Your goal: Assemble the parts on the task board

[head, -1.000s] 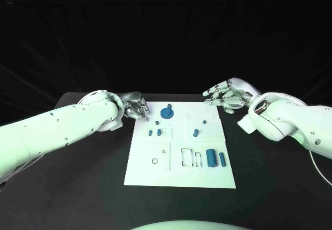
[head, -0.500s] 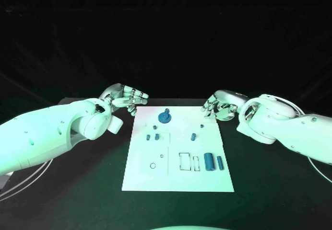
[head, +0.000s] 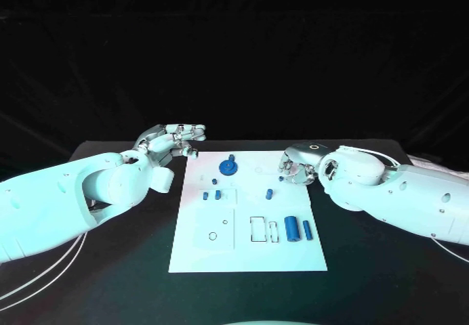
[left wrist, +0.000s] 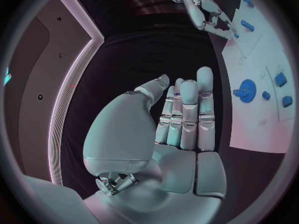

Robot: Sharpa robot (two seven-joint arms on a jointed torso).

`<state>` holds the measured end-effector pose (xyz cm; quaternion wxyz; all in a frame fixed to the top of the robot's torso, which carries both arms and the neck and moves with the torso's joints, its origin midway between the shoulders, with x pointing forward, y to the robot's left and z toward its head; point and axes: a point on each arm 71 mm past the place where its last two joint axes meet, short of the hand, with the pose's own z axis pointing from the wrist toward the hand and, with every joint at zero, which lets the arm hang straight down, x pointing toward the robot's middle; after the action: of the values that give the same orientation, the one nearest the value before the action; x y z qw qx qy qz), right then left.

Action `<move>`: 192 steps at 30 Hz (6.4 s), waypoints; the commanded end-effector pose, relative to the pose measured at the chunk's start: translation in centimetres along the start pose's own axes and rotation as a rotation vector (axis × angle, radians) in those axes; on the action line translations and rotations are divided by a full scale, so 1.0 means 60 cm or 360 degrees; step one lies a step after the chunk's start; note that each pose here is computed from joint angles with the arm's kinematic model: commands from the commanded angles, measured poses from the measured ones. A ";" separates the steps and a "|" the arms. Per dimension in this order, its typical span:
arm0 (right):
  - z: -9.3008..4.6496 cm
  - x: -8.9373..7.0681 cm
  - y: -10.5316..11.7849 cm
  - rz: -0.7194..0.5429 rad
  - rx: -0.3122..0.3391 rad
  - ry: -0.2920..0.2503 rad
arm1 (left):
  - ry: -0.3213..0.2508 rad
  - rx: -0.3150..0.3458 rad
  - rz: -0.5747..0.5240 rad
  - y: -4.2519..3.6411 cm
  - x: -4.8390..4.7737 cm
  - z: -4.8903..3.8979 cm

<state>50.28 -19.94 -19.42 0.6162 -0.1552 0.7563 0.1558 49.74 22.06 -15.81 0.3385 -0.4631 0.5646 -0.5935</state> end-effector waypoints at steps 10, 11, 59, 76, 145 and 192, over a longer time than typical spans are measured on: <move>0.009 0.016 0.002 -0.0072 0.0018 0.0078 | 0.0033 0.0043 -0.0091 -0.004 0.007 -0.002; 0.010 0.017 0.003 -0.0069 0.0017 0.0081 | 0.0034 0.0042 -0.0091 -0.004 0.007 -0.002; 0.024 0.027 0.017 -0.0027 0.0009 -0.0016 | 0.0059 0.0004 -0.0072 -0.001 0.009 -0.003; 0.004 0.009 0.009 0.0110 0.0028 -0.0096 | 0.0064 -0.0020 -0.0070 0.001 0.005 -0.003; -0.005 0.086 0.248 0.0356 -0.0572 0.0082 | 0.0106 -0.0035 -0.0075 0.003 0.022 0.001; 0.000 0.091 0.260 0.0250 -0.0459 -0.0003 | 0.0120 -0.0049 -0.0062 0.004 0.024 0.001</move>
<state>42.49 -5.79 -24.12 0.5596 -0.1987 0.7420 0.3111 49.36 20.94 -15.94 0.3041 -0.4632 0.5744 -0.6024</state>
